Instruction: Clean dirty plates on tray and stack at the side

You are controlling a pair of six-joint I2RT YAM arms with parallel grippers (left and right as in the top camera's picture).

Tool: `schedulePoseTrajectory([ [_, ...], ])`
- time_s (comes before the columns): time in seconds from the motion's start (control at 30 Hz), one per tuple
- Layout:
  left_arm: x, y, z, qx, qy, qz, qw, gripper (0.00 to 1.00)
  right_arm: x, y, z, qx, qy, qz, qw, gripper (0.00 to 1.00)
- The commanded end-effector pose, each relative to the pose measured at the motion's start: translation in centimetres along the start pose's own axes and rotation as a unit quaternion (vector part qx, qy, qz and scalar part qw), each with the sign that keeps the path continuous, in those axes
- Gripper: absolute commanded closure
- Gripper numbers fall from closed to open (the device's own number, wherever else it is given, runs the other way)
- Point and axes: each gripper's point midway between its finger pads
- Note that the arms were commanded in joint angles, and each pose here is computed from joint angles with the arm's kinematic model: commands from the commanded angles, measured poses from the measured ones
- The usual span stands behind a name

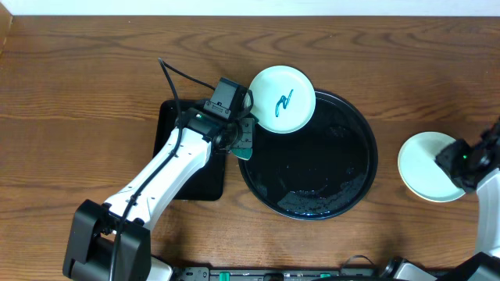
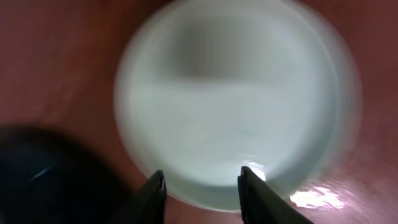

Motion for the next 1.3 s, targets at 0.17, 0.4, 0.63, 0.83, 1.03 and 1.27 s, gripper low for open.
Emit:
schedulePoseTrajectory([
  [0.17,-0.2,-3.3,0.6,0.021,-0.006,-0.085,0.996,0.92,-1.0,13.2,-1.9,-0.210,-0.005,0.222,0.952,0.62],
  [0.4,-0.2,-3.6,1.0,0.023,-0.014,-0.091,0.995,0.91,-1.1,17.7,-3.7,-0.292,0.004,0.213,0.932,0.62],
  [0.63,0.2,-3.1,0.3,0.019,0.000,-0.081,0.997,0.91,-1.7,21.8,-3.2,-0.350,0.007,0.202,0.915,0.62],
  [0.83,0.9,-2.5,-0.4,0.016,0.015,-0.070,0.997,0.91,-1.1,25.6,-2.3,-0.384,0.019,0.211,0.899,0.62],
  [1.03,1.8,-2.1,-0.7,0.008,0.027,-0.062,0.998,0.92,1.8,29.0,-2.0,-0.403,-0.001,0.227,0.887,0.62],
  [1.27,1.8,-2.1,-0.7,0.006,0.027,-0.062,0.998,0.91,7.4,30.4,-4.2,-0.395,0.025,0.191,0.899,0.61],
])
Point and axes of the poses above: each gripper's point midway between its finger pads, its own x axis out along the fingers, its own y axis along the line the jaws close on, z = x × y, and after that the axes turned 14 degrees about -x, right-handed
